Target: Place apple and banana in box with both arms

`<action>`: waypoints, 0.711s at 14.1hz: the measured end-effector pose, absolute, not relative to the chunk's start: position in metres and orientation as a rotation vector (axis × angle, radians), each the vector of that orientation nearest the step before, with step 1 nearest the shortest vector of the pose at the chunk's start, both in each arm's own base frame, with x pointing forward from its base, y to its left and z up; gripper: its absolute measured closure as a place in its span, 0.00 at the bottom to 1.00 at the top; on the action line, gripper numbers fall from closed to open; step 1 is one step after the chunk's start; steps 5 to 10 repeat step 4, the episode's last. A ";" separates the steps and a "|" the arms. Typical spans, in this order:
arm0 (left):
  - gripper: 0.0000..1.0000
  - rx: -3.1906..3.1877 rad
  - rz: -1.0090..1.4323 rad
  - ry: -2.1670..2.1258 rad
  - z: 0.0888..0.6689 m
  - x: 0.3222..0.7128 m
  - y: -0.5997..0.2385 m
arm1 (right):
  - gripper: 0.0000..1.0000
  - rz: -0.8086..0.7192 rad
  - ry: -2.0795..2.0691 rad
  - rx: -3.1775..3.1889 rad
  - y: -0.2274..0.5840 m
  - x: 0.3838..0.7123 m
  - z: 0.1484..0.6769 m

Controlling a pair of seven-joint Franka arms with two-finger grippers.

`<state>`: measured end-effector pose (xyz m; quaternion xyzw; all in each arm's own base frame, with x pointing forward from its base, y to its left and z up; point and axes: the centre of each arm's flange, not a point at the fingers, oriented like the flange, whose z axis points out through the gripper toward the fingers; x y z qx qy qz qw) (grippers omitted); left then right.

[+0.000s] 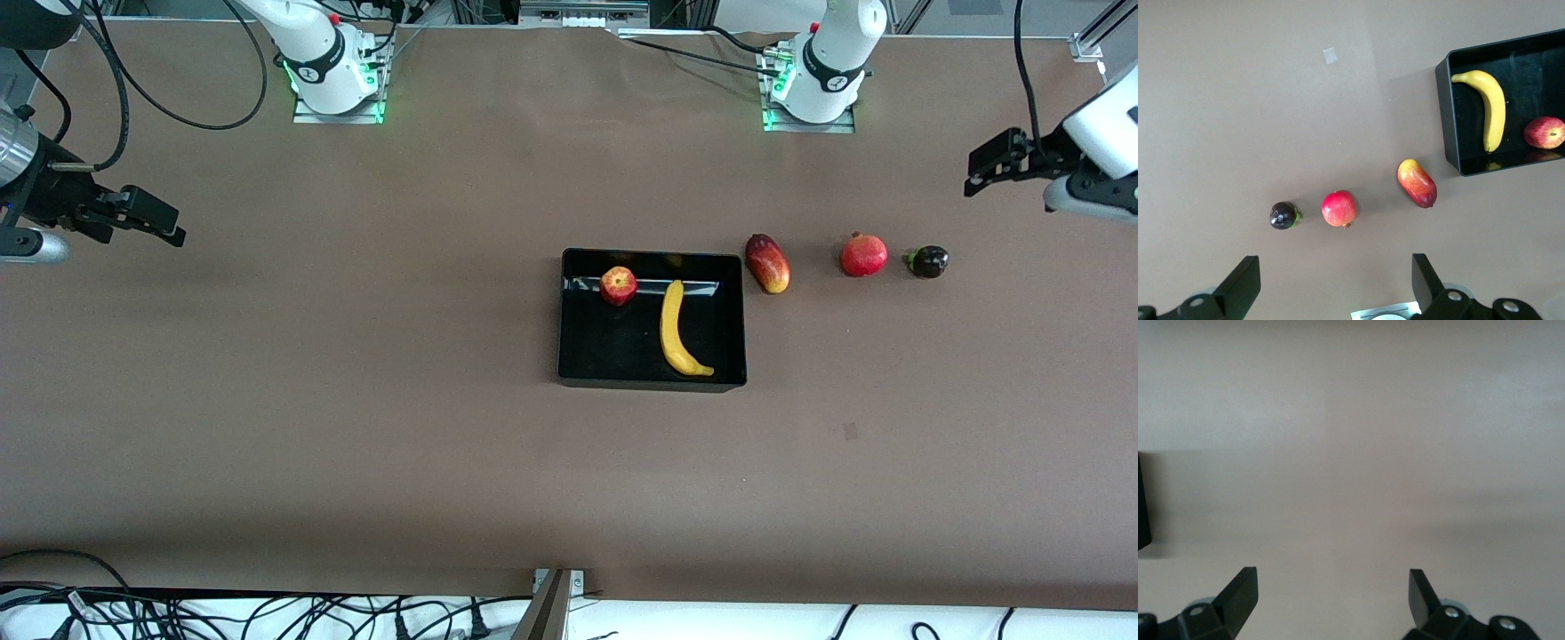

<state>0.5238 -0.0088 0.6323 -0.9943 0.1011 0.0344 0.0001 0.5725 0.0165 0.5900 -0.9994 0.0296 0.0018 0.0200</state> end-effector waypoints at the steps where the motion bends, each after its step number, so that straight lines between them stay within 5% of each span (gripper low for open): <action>1: 0.00 -3.121 0.092 0.328 0.640 0.519 -0.012 | 0.00 0.006 0.092 -3.100 0.016 0.572 0.590; 10: 0.00 -3.122 0.077 0.330 0.656 0.508 -0.010 | 0.00 0.006 0.092 -3.100 0.016 0.572 0.590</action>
